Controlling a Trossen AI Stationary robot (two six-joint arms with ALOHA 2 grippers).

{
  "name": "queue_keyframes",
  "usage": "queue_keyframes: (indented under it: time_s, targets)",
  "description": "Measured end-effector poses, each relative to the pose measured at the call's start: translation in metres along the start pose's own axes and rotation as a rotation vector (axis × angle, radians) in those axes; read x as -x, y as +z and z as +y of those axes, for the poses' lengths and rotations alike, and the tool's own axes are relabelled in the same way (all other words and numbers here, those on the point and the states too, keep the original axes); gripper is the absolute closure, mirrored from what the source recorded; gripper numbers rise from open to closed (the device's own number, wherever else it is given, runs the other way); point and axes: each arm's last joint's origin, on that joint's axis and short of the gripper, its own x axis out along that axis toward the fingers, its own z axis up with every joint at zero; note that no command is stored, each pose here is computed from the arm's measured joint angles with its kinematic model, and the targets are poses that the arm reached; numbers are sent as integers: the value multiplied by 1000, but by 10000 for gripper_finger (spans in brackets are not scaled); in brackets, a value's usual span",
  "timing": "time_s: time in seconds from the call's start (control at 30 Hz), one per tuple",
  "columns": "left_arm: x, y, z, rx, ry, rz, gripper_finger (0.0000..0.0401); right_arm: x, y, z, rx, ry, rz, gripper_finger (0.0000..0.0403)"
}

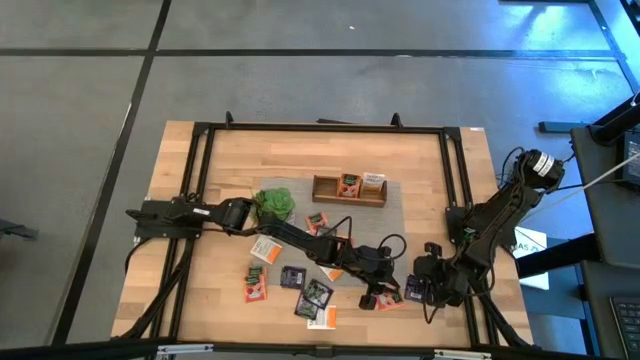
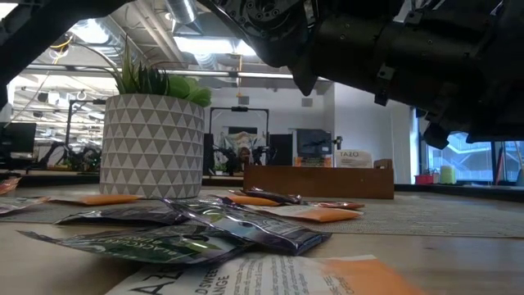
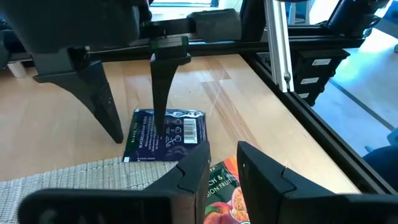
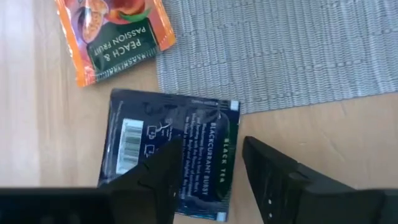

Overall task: Pick & Place Tea
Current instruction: Put the violet tea bag into the left section of the wooden organizer

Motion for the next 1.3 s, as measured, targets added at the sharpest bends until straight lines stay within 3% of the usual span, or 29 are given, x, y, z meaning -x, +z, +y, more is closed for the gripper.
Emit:
queue_keyframes:
  time_s: [0.43, 0.9, 1.1, 1.2, 1.3]
  targets:
    - [0, 0, 0, -17, 1, 7, 321, -10, -3, -2, 18, -64, 3, 319]
    - [6, 5, 2, 45, -36, 45, 320, 8, 10, 12, 48, -9, -8, 397]
    - [18, 25, 4, 101, -254, 29, 321, 23, 23, 28, 88, -1, -61, 399]
    - [27, 39, 5, 155, -432, 18, 322, 40, 33, 46, 165, 6, -159, 400]
    - [38, 59, -2, 107, -655, -87, 321, 61, 38, 66, 260, 1, -326, 401]
